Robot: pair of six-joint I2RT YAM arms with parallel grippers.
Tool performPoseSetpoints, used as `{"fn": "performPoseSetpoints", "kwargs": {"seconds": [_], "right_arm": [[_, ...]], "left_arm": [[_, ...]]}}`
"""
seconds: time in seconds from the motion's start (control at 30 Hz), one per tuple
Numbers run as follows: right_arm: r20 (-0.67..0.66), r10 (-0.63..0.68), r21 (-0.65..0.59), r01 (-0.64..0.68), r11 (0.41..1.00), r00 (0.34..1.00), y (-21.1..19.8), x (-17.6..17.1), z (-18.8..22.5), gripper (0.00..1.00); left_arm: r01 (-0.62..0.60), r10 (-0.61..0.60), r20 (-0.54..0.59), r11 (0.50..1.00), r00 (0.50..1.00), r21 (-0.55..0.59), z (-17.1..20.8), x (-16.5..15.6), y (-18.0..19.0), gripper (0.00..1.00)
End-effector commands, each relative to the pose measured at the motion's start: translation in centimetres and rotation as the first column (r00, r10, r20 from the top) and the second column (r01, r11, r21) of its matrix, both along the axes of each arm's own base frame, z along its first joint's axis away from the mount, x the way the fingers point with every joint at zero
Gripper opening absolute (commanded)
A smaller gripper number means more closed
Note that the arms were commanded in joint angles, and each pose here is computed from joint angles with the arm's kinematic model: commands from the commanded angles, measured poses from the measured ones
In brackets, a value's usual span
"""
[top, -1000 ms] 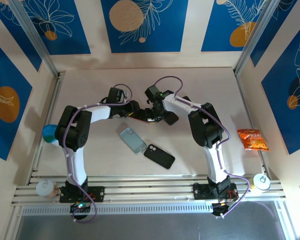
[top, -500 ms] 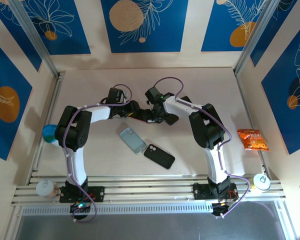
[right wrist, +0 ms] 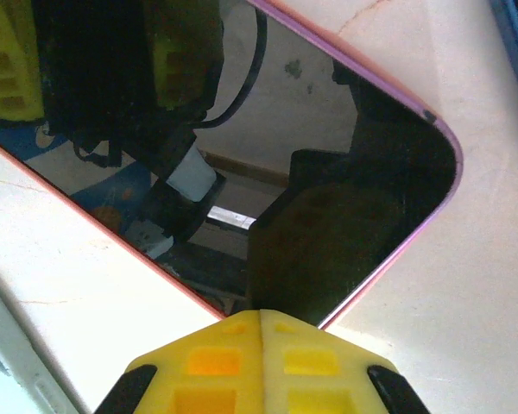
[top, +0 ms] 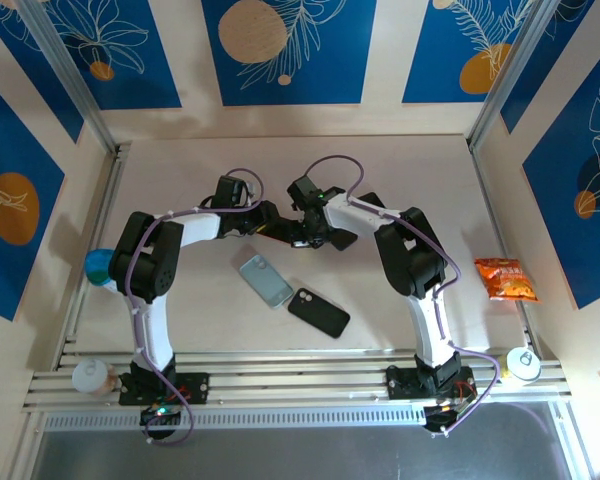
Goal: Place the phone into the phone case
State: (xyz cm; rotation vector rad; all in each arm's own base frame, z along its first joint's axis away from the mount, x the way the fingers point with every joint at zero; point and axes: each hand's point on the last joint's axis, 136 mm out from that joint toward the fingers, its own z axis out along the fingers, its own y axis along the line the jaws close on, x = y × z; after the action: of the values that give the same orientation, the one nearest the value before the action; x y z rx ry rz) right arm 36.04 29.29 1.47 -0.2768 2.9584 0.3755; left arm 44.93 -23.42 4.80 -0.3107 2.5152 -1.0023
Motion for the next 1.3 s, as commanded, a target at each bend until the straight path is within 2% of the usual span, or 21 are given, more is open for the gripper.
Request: {"fn": "performPoseSetpoints", "kwargs": {"seconds": [0.0,0.13,0.33,0.47,0.6,0.77,1.27], "right_arm": [[-0.422,-0.017,-0.228,-0.088,0.970,0.907,-4.6,-11.2,-9.5,0.00],[-0.380,-0.031,-0.076,0.002,0.997,0.924,-2.2,-9.5,-5.1,0.00],[-0.171,-0.100,0.091,0.117,0.989,0.980,-1.9,-1.9,4.7,0.00],[-0.064,-0.115,0.133,0.123,0.984,0.991,-2.8,2.1,7.8,0.00],[-0.037,-0.118,0.122,0.122,0.985,0.992,-3.3,4.4,7.4,0.00],[-0.028,-0.102,0.111,0.105,0.988,0.994,-2.7,5.6,6.1,0.00],[-0.075,-0.051,0.047,0.055,0.997,0.996,-1.6,4.2,2.1,0.00]], "left_arm": [[-0.052,0.068,-0.132,0.991,0.989,0.122,-4.9,-1.8,3.3,0.49],[-0.036,0.053,-0.128,0.991,0.990,0.131,-4.6,-1.6,3.1,0.49],[-0.027,0.041,-0.111,0.992,0.993,0.125,-3.6,-0.8,2.8,0.49],[-0.027,0.039,-0.104,0.993,0.994,0.116,-3.0,-0.4,2.6,0.49],[-0.031,0.043,-0.100,0.992,0.994,0.119,-2.7,0.0,2.6,0.49],[-0.034,0.047,-0.102,0.992,0.994,0.122,-2.6,0.0,2.6,0.49],[-0.030,0.045,-0.113,0.991,0.993,0.131,-3.0,-0.4,2.7,0.49]]}}
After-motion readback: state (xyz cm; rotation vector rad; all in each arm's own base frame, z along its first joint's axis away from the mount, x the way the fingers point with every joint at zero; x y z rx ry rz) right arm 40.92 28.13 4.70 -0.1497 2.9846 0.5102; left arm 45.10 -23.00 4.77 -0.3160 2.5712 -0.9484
